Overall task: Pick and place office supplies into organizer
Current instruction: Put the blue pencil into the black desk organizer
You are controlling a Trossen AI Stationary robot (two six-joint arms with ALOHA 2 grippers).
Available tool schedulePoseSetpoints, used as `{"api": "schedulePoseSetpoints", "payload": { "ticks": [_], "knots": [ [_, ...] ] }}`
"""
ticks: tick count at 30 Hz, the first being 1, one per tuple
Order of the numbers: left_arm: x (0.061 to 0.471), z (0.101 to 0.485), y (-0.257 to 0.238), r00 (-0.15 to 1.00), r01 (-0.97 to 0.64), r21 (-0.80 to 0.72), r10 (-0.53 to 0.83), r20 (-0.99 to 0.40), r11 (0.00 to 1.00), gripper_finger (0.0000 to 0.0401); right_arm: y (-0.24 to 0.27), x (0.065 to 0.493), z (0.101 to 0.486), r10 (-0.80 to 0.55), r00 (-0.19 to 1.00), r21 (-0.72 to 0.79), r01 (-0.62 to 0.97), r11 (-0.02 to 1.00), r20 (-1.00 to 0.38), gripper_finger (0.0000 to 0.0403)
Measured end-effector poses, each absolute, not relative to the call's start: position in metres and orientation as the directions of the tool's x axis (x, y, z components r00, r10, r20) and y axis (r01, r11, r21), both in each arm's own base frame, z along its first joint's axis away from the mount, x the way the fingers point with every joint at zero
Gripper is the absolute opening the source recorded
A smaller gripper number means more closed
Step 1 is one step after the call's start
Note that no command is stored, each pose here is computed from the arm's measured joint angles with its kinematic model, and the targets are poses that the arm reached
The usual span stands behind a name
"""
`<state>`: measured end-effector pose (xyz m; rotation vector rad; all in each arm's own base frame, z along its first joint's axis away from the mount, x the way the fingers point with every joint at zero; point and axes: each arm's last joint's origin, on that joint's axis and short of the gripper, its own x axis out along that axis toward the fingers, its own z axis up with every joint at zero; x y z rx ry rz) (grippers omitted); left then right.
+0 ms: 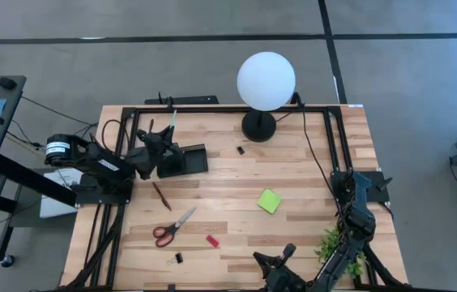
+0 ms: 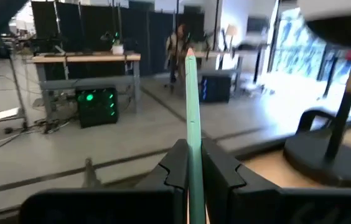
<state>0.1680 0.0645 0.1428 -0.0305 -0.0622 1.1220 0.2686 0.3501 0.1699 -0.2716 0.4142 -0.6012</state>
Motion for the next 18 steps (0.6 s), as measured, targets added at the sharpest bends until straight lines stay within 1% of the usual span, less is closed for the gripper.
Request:
{"api": "schedulePoseSetpoints", "payload": {
  "ticks": [4, 7, 10, 18],
  "knots": [
    [0.169, 0.134, 0.065, 0.39, -0.921, -0.024, 0.92, -0.035, 0.39, 0.001, 0.35, 0.269, 0.17, -0.596, 0.747, -0.37, 0.486, 0.792, -0.294, 0.0017],
    [0.168, 0.133, 0.065, 0.368, -0.93, -0.006, 0.929, -0.038, 0.368, 0.001, 0.35, 0.268, 0.17, -0.598, 0.746, -0.381, 0.482, 0.789, -0.293, 0.0016],
    [0.168, 0.133, 0.064, 0.372, -0.928, 0.001, 0.928, -0.041, 0.372, 0.001, 0.349, 0.268, 0.17, -0.598, 0.746, -0.383, 0.482, 0.788, -0.293, 0.0016],
    [0.168, 0.121, 0.064, 0.39, -0.917, 0.028, 0.911, -0.131, 0.397, 0.0062, 0.349, 0.268, 0.17, -0.599, 0.745, -0.385, 0.482, 0.787, -0.293, 0.0017]
  ]
}}
